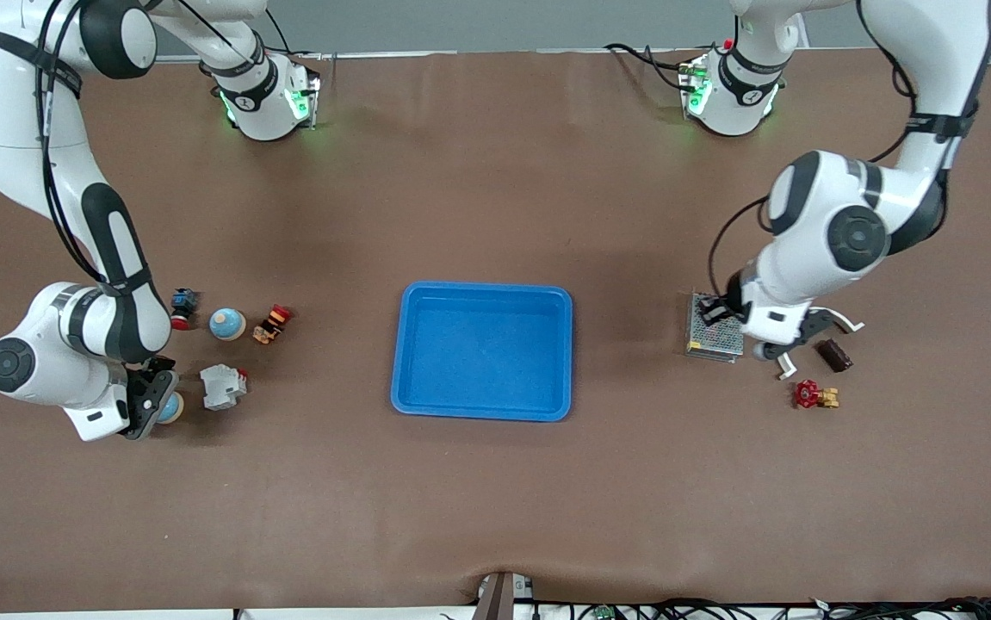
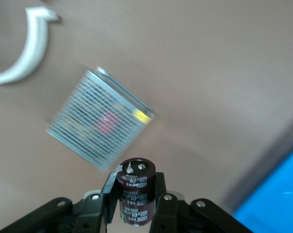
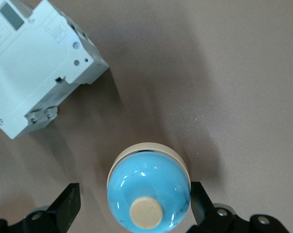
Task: Place electrolytic capacitor and blue bell in tray
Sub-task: 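Carry the capacitor into the tray with the left gripper while the right lifts the bell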
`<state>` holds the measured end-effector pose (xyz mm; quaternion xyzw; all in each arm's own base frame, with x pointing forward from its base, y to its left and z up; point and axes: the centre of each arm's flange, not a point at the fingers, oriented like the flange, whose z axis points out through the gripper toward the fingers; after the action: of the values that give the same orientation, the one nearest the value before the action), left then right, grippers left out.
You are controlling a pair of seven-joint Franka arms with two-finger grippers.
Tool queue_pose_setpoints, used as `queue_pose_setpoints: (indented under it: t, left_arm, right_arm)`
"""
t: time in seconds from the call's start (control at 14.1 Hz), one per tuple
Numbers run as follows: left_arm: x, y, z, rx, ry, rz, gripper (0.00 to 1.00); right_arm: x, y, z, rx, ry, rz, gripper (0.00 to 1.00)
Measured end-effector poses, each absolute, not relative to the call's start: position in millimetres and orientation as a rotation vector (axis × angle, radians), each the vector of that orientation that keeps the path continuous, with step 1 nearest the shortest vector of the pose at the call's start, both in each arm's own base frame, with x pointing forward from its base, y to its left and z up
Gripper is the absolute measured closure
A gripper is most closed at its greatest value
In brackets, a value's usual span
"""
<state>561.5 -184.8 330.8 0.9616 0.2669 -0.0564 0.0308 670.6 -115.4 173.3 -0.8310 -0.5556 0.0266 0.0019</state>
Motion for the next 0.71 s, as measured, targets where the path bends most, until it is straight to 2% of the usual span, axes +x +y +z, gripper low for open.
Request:
queue_pose_setpoints:
  t: [0.43,0.57,0.64,0.71]
  left_arm:
    - [545.9,-322.8,325.9,2.852,1.072,-0.221,0.66]
    - [539.3,-357.7,314.3,2.828,1.141,-0.251,0.66]
    - [535.9,-375.2,306.2,2.82,1.184,-0.257,0.66]
    - [533.4,-392.6,297.1,2.814,1.227,-0.254,0.66]
  right_arm:
    - [670.7,-115.4,173.4,-2.607,-1.739,0.074,0.0]
    - [670.7,-115.4,173.4,-2.607,-1.738,0.073,0.04]
    - [670.7,-115.4,173.4,-2.607,-1.738,0.073,0.14]
    - [670.7,-115.4,173.4,-2.607,-1.735,0.07,0.27]
